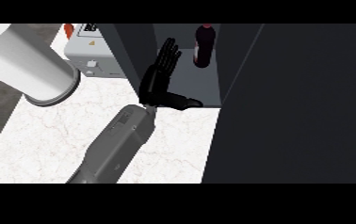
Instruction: Pick up the wine, place it into the cabinet and close the cabinet
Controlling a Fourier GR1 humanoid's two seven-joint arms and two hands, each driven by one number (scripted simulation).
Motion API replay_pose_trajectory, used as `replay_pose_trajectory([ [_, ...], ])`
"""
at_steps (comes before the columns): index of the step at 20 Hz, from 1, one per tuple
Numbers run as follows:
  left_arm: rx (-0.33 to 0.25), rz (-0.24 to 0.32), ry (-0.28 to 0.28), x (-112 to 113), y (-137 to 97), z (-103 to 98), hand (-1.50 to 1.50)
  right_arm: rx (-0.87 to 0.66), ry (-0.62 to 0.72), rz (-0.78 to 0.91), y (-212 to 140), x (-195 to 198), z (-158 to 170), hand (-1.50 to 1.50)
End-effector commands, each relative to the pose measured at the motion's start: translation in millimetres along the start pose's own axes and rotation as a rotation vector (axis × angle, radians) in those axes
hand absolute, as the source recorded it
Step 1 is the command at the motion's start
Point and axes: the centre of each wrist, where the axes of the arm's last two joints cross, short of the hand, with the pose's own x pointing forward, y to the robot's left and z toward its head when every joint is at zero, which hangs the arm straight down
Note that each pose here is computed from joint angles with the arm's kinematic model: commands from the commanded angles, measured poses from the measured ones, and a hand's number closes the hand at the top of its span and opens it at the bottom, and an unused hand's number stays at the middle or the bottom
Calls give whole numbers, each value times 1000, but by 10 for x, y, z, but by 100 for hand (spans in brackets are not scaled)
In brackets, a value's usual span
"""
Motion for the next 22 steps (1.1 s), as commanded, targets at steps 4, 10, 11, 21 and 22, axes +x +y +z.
replay_pose_trajectory([
  [4,-8,5,16,110,62,530,-150,-11,-8,-114,6,390,107,-150],
  [10,25,53,9,183,280,987,-150,9,-30,-67,-23,493,124,-150],
  [11,36,86,-8,154,53,1035,-150,28,-31,-77,-66,572,89,-150],
  [21,63,77,-60,354,588,1461,-150,225,-3,-120,-21,421,136,-150],
  [22,68,59,-61,399,672,1478,-150,234,8,-136,7,498,176,-150],
])
